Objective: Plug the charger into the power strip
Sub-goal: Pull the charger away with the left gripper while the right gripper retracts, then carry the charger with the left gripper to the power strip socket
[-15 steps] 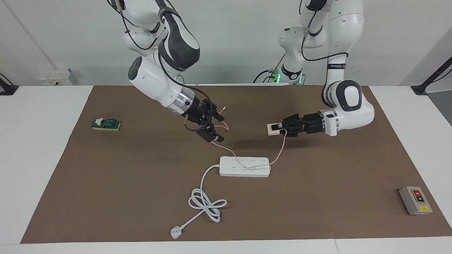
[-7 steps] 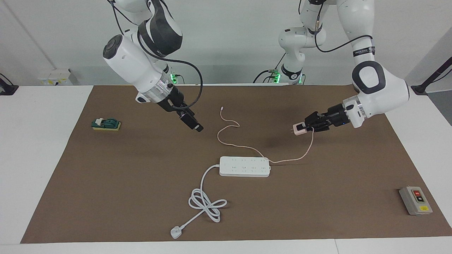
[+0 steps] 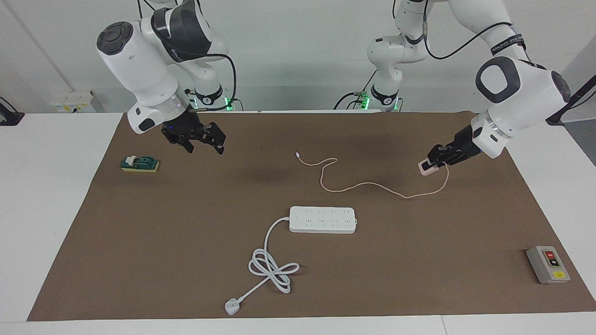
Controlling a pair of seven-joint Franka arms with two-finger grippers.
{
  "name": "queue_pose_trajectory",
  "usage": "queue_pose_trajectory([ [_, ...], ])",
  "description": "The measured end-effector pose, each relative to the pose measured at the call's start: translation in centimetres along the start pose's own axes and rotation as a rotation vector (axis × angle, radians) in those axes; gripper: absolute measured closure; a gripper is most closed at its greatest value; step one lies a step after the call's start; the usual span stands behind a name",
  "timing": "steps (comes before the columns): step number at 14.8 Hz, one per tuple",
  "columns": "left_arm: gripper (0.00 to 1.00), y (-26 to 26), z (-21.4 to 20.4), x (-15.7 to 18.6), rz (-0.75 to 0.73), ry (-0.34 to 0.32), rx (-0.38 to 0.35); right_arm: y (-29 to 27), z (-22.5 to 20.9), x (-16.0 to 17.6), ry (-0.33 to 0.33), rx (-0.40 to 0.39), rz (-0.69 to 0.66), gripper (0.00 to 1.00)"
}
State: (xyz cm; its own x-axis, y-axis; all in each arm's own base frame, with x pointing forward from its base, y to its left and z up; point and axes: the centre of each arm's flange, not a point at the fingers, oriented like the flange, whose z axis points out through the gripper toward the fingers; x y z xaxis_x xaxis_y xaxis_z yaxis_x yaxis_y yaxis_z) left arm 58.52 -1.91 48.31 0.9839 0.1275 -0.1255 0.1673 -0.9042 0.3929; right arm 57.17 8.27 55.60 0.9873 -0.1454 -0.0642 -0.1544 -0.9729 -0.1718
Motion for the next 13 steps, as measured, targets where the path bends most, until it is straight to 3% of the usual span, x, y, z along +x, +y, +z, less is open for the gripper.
queue_pose_trajectory([
  [4,0.68,2.0,-0.4,-0.4,-0.183,0.01,0.094,3.3,-2.6,-1.3,-0.01,-0.097,-0.159,0.0],
  [8,0.68,6.0,0.3,-1.5,-0.422,0.029,0.153,5.6,-4.9,-2.2,0.004,-0.113,-0.197,0.0],
  [10,0.68,7.6,0.6,-1.7,-0.445,0.065,0.185,6.4,-6.0,-2.2,0.023,-0.117,-0.19,0.0],
  [13,0.68,9.2,1.2,-1.2,-0.553,0.165,0.171,7.3,-8.0,-2.2,0.041,-0.156,-0.212,0.0],
])
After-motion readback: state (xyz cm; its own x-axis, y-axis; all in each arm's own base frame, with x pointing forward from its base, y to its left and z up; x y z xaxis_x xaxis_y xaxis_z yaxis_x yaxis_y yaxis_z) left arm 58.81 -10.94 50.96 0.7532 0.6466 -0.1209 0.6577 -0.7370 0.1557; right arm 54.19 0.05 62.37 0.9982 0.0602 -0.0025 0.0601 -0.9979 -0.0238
